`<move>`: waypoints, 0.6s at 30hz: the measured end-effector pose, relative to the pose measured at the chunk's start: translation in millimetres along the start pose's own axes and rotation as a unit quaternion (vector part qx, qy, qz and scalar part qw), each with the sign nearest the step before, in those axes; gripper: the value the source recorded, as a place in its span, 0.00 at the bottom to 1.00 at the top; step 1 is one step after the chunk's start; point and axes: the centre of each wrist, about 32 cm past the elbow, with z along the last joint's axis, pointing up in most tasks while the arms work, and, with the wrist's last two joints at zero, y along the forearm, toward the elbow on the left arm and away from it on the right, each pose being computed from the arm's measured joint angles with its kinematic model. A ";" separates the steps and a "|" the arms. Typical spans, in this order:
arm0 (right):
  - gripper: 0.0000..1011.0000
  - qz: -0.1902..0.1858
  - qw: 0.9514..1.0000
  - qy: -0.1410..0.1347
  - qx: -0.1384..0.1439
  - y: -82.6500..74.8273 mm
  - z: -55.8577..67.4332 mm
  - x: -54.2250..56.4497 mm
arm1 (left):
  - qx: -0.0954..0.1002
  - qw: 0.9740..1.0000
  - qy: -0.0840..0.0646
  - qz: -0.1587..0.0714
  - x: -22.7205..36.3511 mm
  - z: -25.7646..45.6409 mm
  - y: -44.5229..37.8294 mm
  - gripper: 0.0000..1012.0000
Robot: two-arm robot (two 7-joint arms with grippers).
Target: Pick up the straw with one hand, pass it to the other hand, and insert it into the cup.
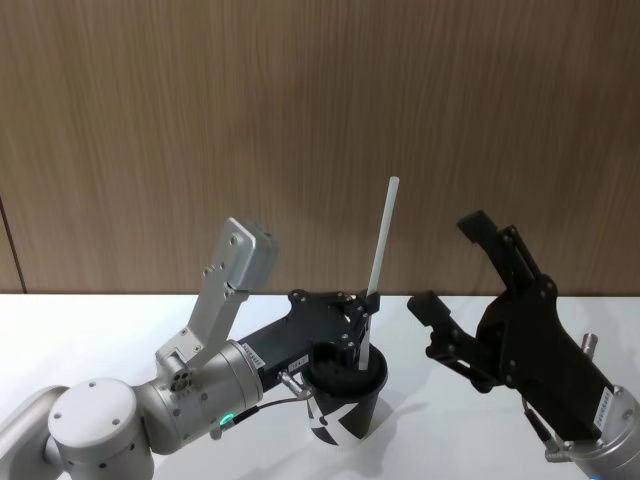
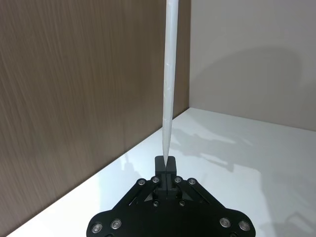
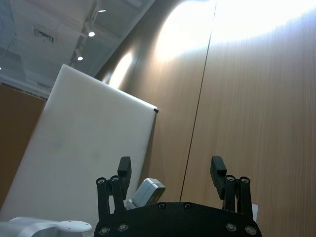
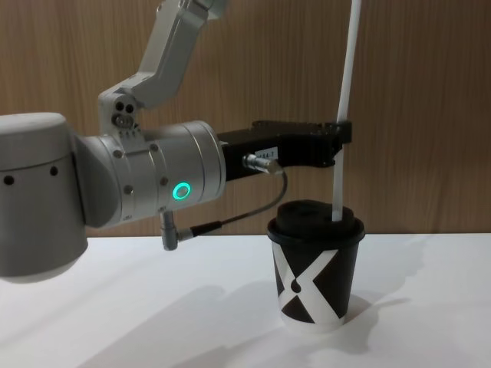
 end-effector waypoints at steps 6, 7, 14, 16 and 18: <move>0.99 0.000 1.000 0.000 0.000 0.0 0.0 0.0 | 0.000 1.000 -0.002 0.002 -1.2 -0.1 1.3 0.00; 0.99 0.000 1.000 0.000 0.000 0.0 0.0 0.0 | 0.000 1.000 -0.002 0.003 -1.5 -0.2 1.7 0.00; 0.99 0.000 1.000 0.000 0.000 0.0 0.0 0.0 | -0.002 1.000 -0.005 0.006 -3.1 -1.4 1.7 0.00; 0.99 0.000 1.000 0.000 0.000 0.0 0.0 0.0 | -0.004 1.000 -0.005 0.007 -3.8 -1.9 1.2 0.00; 0.99 0.000 1.000 0.000 0.000 0.0 0.0 0.0 | -0.005 1.000 -0.006 0.008 -4.1 -2.6 1.0 0.00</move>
